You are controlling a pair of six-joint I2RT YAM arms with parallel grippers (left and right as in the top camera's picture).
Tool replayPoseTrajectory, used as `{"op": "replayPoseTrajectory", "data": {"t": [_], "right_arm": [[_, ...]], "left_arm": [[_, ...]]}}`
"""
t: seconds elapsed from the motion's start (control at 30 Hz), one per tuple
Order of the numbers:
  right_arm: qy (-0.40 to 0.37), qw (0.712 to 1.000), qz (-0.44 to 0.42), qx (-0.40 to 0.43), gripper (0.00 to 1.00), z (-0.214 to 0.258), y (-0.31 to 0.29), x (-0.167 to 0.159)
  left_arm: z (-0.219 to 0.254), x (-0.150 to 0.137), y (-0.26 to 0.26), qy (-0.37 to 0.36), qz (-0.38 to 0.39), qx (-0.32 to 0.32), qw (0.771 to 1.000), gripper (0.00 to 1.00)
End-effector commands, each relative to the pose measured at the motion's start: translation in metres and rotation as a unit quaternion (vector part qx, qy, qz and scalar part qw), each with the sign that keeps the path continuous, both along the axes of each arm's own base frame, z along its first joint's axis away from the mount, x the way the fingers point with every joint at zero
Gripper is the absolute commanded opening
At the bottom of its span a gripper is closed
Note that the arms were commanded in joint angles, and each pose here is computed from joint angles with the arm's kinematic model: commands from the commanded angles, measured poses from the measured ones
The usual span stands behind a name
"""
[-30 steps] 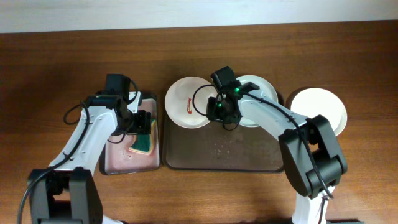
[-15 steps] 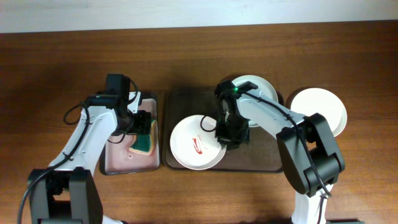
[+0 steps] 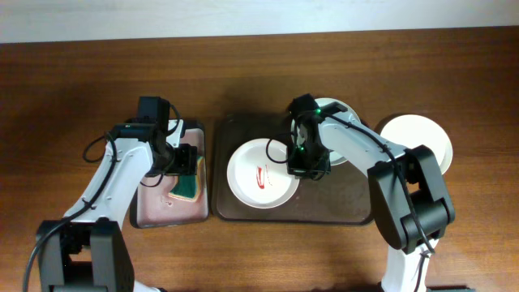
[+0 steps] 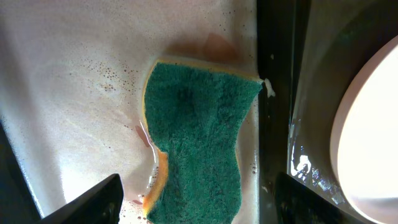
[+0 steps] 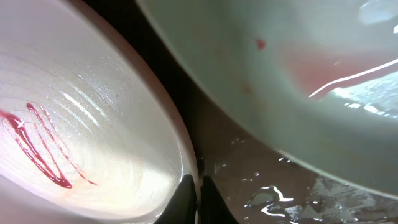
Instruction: Clean dirty plates on tray and stack at the side
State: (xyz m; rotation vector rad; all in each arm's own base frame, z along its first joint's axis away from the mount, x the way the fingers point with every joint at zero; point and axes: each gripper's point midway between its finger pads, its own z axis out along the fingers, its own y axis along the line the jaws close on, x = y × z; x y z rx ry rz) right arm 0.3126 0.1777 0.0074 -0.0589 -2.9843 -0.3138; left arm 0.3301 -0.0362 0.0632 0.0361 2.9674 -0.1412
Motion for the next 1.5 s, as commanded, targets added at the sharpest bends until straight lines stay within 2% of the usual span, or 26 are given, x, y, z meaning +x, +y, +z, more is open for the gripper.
{"op": "replayPoseTrajectory", "data": {"t": [0.0, 0.33, 0.43, 0.67, 0.7, 0.73, 0.77, 0.8, 0.83, 1.0, 1.07, 1.1, 1.13, 1.2, 1.4, 1.47], "right_arm": [[0.000, 1.000, 0.021, -0.001, 0.04, -0.003, 0.011, -0.006], [-0.001, 1.000, 0.023, 0.000, 0.04, -0.003, 0.012, -0.006], [-0.001, 1.000, 0.023, 0.000, 0.04, -0.003, 0.012, -0.006], [-0.001, 1.000, 0.023, 0.000, 0.04, -0.003, 0.012, -0.007], [-0.001, 1.000, 0.023, 0.000, 0.04, -0.003, 0.012, -0.007], [0.000, 1.000, 0.023, 0.000, 0.04, -0.003, 0.012, -0.007], [0.000, 1.000, 0.023, 0.000, 0.04, -0.003, 0.012, -0.007], [0.001, 1.000, 0.023, -0.001, 0.04, -0.003, 0.012, -0.007], [0.002, 1.000, 0.023, -0.001, 0.04, -0.003, 0.012, -0.008], [0.002, 1.000, 0.023, -0.001, 0.04, -0.003, 0.012, -0.008], [0.002, 1.000, 0.023, -0.001, 0.04, -0.003, 0.012, -0.008], [0.002, 1.000, 0.023, -0.001, 0.04, -0.003, 0.012, -0.008], [0.002, 1.000, 0.023, -0.001, 0.04, -0.003, 0.012, -0.008], [0.003, 1.000, 0.023, -0.001, 0.04, -0.003, 0.011, -0.008], [0.005, 1.000, 0.023, -0.003, 0.04, -0.003, 0.011, -0.009], [0.006, 1.000, 0.023, -0.001, 0.04, -0.003, 0.011, -0.009]], "left_arm": [[0.010, 0.005, 0.000, -0.015, 0.005, -0.004, 1.000, 0.75], [-0.032, -0.014, 0.001, -0.003, 0.017, -0.006, 1.000, 0.69], [-0.044, -0.019, -0.007, -0.006, 0.012, -0.028, 1.000, 0.68], [-0.055, -0.024, -0.011, -0.010, 0.009, -0.041, 0.999, 0.57], [-0.054, -0.022, -0.011, -0.015, 0.009, -0.041, 0.999, 0.53], [-0.054, -0.019, -0.012, -0.020, 0.009, -0.041, 0.999, 0.39], [-0.053, -0.017, -0.010, -0.024, 0.010, -0.038, 0.999, 0.17], [-0.053, -0.017, -0.009, -0.025, 0.010, -0.035, 0.999, 0.03], [-0.054, -0.016, -0.007, -0.026, 0.012, -0.027, 0.999, 0.00], [-0.040, -0.017, 0.020, -0.036, 0.041, 0.044, 0.998, 0.00], [-0.028, -0.015, 0.022, -0.052, 0.045, 0.047, 0.997, 0.00], [-0.024, -0.015, 0.019, -0.057, 0.044, 0.041, 0.997, 0.18], [-0.022, -0.015, 0.013, -0.058, 0.040, 0.023, 0.997, 0.54], [-0.023, -0.015, 0.009, -0.057, 0.040, 0.012, 0.998, 0.66], [-0.029, -0.012, 0.009, -0.065, 0.049, 0.008, 0.997, 0.65], [-0.029, -0.008, 0.009, -0.073, 0.055, 0.006, 0.996, 0.62]]}}
